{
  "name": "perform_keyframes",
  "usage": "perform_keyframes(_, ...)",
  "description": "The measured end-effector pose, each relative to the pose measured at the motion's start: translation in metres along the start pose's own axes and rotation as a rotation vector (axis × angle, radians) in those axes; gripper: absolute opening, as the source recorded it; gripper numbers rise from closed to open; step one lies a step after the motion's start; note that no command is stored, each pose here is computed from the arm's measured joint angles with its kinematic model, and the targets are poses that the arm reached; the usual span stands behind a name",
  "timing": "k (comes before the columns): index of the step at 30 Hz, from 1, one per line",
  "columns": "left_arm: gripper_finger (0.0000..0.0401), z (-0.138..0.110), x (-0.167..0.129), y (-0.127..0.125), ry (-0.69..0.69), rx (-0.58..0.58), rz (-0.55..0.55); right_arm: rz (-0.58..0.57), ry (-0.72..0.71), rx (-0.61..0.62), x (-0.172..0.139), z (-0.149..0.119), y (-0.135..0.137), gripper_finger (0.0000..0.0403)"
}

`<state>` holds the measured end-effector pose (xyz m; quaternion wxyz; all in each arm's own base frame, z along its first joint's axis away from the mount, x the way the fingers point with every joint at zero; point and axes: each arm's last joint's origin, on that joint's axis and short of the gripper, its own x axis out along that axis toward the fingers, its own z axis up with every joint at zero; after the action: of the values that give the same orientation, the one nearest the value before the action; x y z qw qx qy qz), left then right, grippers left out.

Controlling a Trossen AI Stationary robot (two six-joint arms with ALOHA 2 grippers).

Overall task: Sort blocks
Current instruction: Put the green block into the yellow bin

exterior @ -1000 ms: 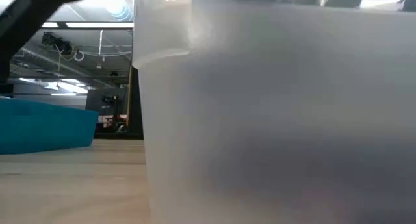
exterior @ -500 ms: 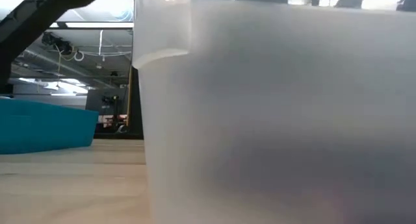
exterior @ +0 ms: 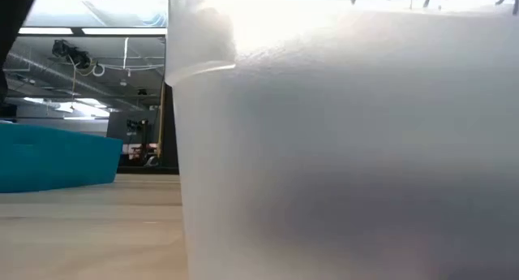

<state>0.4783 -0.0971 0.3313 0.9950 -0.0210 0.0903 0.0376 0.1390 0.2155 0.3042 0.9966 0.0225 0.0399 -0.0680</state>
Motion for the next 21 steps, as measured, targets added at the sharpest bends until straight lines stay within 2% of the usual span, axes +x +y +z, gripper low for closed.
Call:
perform_keyframes(3,0.0177,0.033,-0.035,-0.008,-0.050,0.066,0.044,-0.006,0.061,0.027,0.013,-0.017,0.002,0.0229)
perform_keyframes(6,0.0169,0.064,-0.071,-0.005,-0.082,0.093,0.080,-0.031,0.152,0.095,0.016,-0.033,-0.004,0.0229)
perform_keyframes(9,0.0162,0.076,-0.099,0.000,-0.095,0.093,0.085,-0.088,0.290,0.158,0.011,-0.052,-0.019,0.0229)
perform_keyframes(14,0.0148,0.065,-0.138,0.013,-0.127,0.077,0.087,-0.203,0.553,0.316,-0.009,-0.074,-0.037,0.0229)
perform_keyframes(21,0.0132,0.024,-0.198,0.040,-0.203,-0.006,0.122,-0.346,0.895,0.494,-0.026,-0.104,-0.025,0.0229)
